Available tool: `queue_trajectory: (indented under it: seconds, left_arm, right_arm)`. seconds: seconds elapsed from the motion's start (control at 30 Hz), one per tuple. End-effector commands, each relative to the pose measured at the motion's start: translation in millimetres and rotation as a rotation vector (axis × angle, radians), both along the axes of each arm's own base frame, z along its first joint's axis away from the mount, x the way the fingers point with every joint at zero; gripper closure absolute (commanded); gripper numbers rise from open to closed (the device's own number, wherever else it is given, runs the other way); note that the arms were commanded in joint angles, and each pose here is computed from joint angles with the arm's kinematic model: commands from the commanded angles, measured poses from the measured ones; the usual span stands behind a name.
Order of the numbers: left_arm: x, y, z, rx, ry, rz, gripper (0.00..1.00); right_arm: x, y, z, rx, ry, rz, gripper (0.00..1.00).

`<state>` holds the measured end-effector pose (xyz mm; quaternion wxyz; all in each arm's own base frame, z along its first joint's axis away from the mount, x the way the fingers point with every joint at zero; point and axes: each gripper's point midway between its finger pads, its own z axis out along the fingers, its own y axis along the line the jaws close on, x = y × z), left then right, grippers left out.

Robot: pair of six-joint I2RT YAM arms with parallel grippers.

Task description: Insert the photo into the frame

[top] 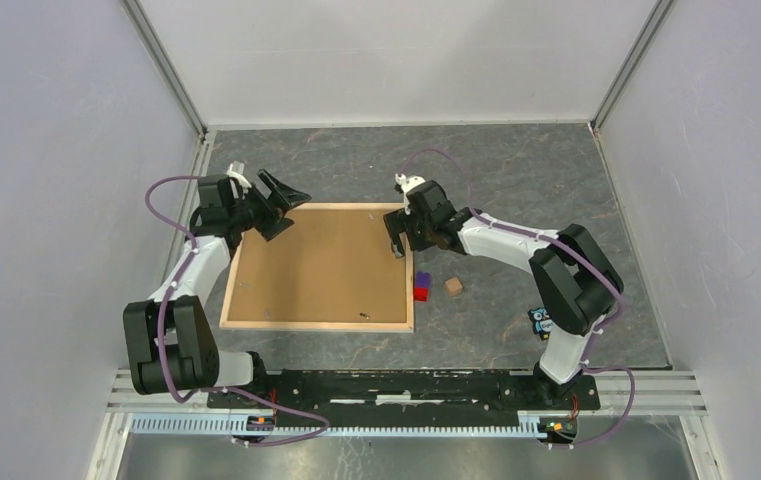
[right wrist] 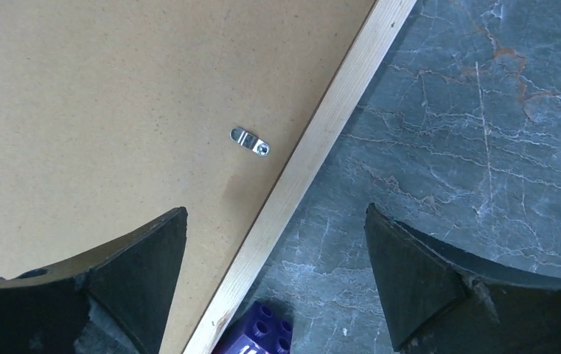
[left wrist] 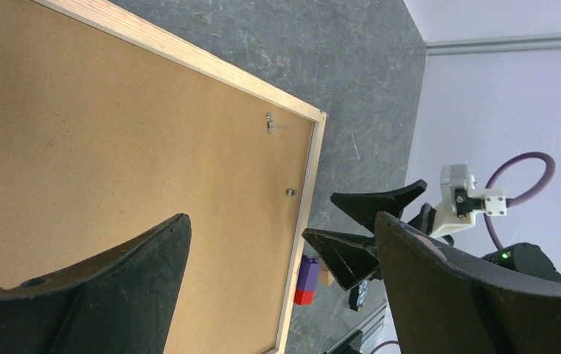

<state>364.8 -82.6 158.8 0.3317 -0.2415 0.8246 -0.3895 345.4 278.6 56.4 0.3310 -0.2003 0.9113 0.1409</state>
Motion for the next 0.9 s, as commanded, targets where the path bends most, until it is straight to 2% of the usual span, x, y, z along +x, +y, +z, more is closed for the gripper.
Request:
queue_trajectory:
  seconds: [0.0,0.17,0.5,0.87]
  left_arm:
    - [-0.6,-10.3,19.2,-0.056,-0.049,-0.019,0.00]
    - [-2.0,-15.8,25.8,-0.075,-0.067,-0.035,0.00]
    - [-4.4,-21.9,37.1,-0.115,-0.101,-0.054,0.00]
    - [-6.1,-23.3,43.3,-0.124,-0.118,-0.059,0.00]
  right_arm:
    - [14.5,4.8,1.9,-0.067,-0.023,0.010,0.05]
    - [20.8,13.5,-8.4,-0.096,-0.016,0.003,0.09]
    - [36.8,20.1,-29.2,-0.133,0.007,-0.068,0.29]
    - [32.2,19.2,-32.5,-0.137,0.024,-0.126,0.48]
